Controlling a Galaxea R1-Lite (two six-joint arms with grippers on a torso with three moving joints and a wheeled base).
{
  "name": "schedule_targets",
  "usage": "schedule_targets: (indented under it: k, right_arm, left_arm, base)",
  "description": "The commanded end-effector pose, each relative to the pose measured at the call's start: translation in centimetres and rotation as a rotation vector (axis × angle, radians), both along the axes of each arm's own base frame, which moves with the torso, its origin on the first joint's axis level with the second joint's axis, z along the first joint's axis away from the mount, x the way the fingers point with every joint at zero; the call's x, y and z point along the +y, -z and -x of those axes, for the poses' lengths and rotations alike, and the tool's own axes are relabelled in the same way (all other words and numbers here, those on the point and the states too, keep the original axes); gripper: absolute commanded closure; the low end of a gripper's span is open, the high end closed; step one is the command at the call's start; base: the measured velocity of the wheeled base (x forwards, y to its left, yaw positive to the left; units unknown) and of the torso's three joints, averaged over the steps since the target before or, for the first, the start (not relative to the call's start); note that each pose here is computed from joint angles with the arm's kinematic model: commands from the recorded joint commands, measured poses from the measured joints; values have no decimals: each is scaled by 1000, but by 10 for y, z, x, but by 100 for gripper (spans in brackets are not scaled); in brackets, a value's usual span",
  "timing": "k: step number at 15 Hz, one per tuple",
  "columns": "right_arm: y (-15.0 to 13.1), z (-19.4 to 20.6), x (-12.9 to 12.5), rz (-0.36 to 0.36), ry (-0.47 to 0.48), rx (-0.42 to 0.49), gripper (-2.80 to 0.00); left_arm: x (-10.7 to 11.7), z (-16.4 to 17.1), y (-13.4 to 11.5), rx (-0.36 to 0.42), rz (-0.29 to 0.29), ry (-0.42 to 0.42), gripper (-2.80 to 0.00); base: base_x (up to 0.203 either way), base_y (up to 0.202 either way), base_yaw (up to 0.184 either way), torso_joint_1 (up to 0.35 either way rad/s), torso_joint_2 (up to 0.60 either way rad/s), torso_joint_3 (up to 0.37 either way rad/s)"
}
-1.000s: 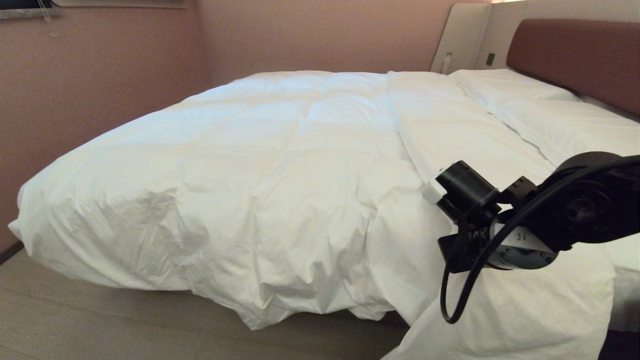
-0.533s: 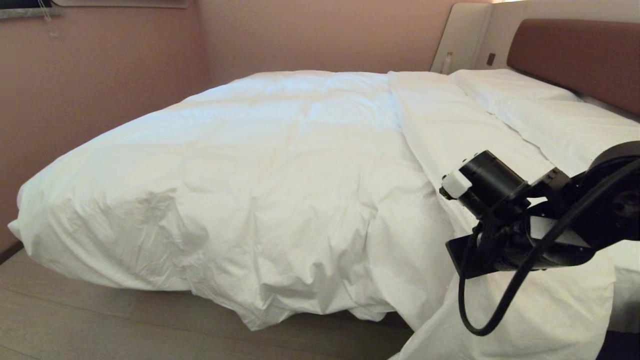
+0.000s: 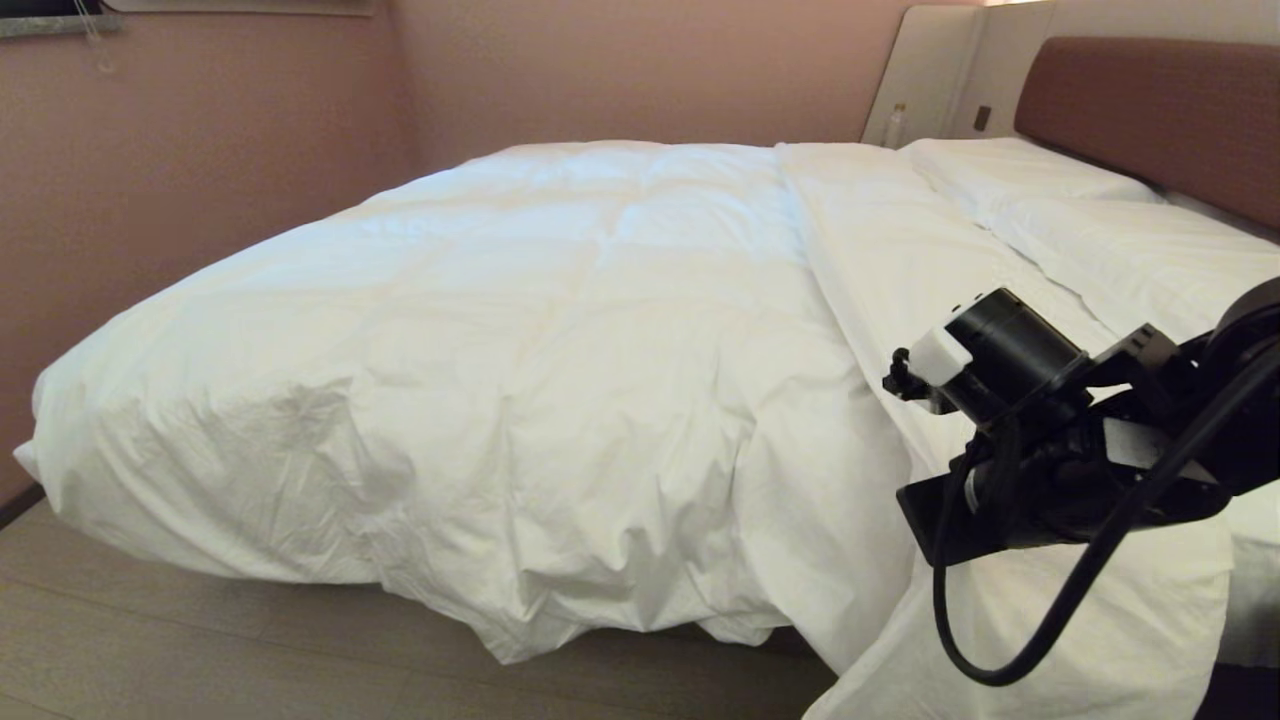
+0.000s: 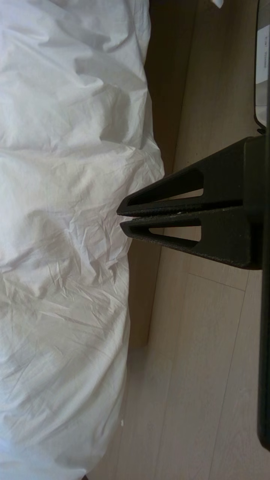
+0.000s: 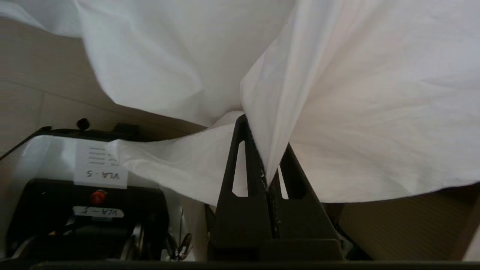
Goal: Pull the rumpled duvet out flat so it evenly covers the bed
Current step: Hold the folded corner of the quilt
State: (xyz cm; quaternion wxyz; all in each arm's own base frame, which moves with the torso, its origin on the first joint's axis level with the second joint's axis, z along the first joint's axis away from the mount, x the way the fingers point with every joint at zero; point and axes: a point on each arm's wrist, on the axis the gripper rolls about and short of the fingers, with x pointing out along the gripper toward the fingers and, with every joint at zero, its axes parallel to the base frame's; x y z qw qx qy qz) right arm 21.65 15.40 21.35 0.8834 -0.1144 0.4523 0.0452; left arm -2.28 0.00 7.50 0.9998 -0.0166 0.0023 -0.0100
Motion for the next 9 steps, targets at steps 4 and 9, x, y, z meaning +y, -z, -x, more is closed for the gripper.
schedule_targets:
  k: [4,9]
  right_arm:
    - [1,-2,5,-89,-62,25,0]
    - [5,-2,4,-66,-80,38,0]
  left_arm:
    - [0,0,0,0,1,0,0]
    - [0,0,0,0,1,0,0]
  base:
    - [0,0,0,0,0,0]
    - [0,0,0,0,0,0]
